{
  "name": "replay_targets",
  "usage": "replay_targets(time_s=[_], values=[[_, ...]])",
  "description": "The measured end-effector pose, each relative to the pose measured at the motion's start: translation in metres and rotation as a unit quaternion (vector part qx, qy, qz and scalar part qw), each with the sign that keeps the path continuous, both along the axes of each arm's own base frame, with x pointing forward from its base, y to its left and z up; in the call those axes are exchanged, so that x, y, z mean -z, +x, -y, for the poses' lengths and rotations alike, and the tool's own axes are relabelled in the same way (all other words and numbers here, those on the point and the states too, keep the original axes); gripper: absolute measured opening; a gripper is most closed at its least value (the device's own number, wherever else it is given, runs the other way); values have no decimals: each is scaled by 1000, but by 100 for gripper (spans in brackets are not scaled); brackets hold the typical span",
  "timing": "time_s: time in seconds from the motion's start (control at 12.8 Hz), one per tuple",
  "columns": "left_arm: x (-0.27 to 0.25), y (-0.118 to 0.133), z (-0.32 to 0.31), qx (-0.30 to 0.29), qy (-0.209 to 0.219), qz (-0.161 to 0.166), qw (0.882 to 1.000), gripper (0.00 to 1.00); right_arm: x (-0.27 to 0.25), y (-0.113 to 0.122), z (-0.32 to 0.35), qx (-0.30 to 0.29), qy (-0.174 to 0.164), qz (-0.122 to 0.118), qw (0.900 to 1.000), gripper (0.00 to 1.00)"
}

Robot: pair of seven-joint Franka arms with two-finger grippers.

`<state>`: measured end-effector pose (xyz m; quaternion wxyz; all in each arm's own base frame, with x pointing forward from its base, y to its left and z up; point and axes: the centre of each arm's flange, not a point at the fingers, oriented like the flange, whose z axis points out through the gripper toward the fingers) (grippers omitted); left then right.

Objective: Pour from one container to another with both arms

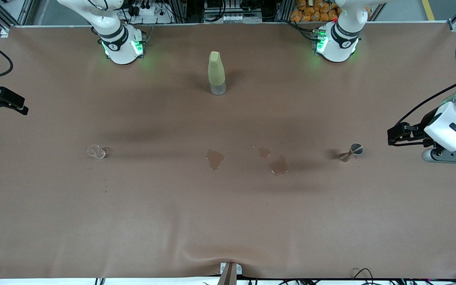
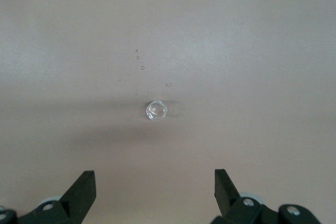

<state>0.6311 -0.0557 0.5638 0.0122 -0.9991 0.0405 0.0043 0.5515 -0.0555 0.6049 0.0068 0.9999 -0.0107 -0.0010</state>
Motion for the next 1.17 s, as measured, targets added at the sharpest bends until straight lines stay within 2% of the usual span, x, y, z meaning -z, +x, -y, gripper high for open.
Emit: replay_targets(time_s=[0.39,0.7,0.86,0.94,1.17], values=[[0,0,-3,5,0,0,1000,100,-2,8,-3,-10,-1,28,1000,100],[0,0,-3,6,0,0,1000,100,27,24,7,-103,36,24,994,100],[0,0,-3,6,0,0,1000,100,44,31,23,-153,45,20,987,100],[0,0,-3,6,0,0,1000,100,52,34,27,-183,61,22,981,100],[0,0,-3,6,0,0,1000,100,86,35,62,-236,138,37,961,100]])
